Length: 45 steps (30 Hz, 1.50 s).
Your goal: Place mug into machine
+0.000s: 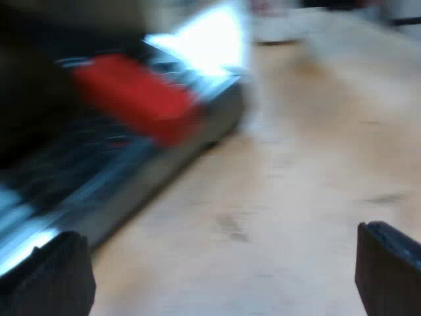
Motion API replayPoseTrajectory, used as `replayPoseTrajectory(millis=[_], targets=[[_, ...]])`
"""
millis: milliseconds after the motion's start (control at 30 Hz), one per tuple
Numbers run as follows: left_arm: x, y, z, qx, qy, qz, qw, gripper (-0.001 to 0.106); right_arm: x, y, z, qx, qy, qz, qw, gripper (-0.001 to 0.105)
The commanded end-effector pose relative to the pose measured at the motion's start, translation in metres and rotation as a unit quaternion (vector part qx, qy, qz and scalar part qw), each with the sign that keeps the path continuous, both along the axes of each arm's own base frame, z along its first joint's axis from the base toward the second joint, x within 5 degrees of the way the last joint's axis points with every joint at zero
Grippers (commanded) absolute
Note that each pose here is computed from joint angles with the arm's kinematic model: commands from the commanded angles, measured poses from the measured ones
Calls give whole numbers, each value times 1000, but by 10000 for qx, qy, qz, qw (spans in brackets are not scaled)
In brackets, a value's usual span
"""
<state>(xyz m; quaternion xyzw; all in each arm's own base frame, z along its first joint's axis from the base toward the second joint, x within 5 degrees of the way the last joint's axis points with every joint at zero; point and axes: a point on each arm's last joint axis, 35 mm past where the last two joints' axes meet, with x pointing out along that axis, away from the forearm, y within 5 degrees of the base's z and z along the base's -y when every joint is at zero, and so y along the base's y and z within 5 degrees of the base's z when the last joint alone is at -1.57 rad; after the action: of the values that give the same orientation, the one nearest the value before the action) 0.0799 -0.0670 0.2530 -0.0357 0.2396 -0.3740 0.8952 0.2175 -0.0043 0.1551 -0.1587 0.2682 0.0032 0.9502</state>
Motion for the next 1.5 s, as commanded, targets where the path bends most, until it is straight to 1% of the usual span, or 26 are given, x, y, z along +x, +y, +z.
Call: replayPoseTrajectory(millis=[33, 133, 167, 200, 267, 400, 467, 500, 567, 600, 633, 667, 700, 733, 767, 867, 900, 933, 1033, 1067, 1167, 1333, 1367, 1400, 1467, 1500], targets=[[2, 1, -7, 137, -16, 251, 9996, 82, -12, 1, 26, -118, -218, 125, 9996, 0], [4, -1, -12, 87, -80, 251, 9996, 82, -29, 2, 42, -95, -285, 228, 9993, 0], [5, -1, -14, 51, -140, 269, 9995, 82, -38, 3, 51, -87, -397, 422, 9983, 0], [5, -1, -16, 47, -146, 271, 9995, 82, -43, 4, 53, -48, -365, 542, 9978, 0], [6, -2, -18, -1, -221, 290, 9993, 82, -58, 7, 67, 132, -415, 877, 9952, 0], [7, -2, -19, 30, -288, 446, 9986, 82, -79, 7, 85, 173, -414, 954, 9944, 0], [9, 0, -19, 145, -371, 781, 9961, 82, -89, 8, 92, 193, -319, 971, 9946, 0], [10, 1, -19, 207, -404, 968, 9943, 82, -93, 8, 97, 213, -363, 1014, 9940, 0], [12, 4, -19, 324, -515, 1352, 9889, 82, -110, 13, 110, 428, -270, 1446, 9882, 0], [12, 4, -18, 341, -539, 1422, 9878, 82, -113, 14, 112, 477, -280, 1589, 9857, 0], [12, 5, -18, 368, -562, 1505, 9863, 82, -118, 18, 114, 568, -200, 1866, 9806, 0], [13, 5, -18, 382, -572, 1549, 9855, 82, -121, 20, 115, 612, -119, 2007, 9777, 0], [13, 5, -18, 387, -576, 1562, 9853, 82, -125, 24, 116, 604, -36, 2265, 9721, 0], [13, 5, -18, 387, -576, 1561, 9853, 82, -128, 27, 116, 575, 16, 2416, 9687, 0], [13, 5, -18, 387, -576, 1561, 9853, 82, -129, 27, 116, 577, 31, 2451, 9678, 0], [13, 5, -18, 387, -576, 1561, 9853, 82, -133, 37, 116, 576, 135, 2981, 9527, 0], [13, 5, -18, 387, -576, 1561, 9853, 82, -135, 43, 116, 526, 122, 3265, 9436, 0], [13, 5, -19, 394, -569, 1561, 9853, 82, -136, 45, 117, 477, 99, 3327, 9418, 0], [13, 5, -25, 443, -520, 1556, 9855, 82, -136, 53, 119, 371, -13, 3412, 9392, 0], [13, 5, -25, 443, -520, 1556, 9855, 82, -136, 56, 119, 367, -52, 3385, 9402, 0], [14, 4, -29, 362, -600, 1564, 9852, 82, -133, 68, 124, 457, -319, 3495, 9353, 0], [14, 4, -28, 342, -604, 1538, 9857, 82, -126, 84, 126, 426, -502, 3434, 9369, 0], [14, 4, -28, 342, -604, 1538, 9857, 82, -120, 93, 127, 390, -632, 3279, 9418, 0], [14, 4, -28, 337, -600, 1522, 9859, 82, -117, 101, 126, 419, -671, 3237, 9429, 0], [14, 3, -28, 318, -574, 1443, 9874, 82, -110, 113, 125, 508, -710, 3258, 9414, 0], [14, 3, -28, 318, -574, 1443, 9874, 82, -108, 119, 122, 485, -675, 3287, 9408, 0]])
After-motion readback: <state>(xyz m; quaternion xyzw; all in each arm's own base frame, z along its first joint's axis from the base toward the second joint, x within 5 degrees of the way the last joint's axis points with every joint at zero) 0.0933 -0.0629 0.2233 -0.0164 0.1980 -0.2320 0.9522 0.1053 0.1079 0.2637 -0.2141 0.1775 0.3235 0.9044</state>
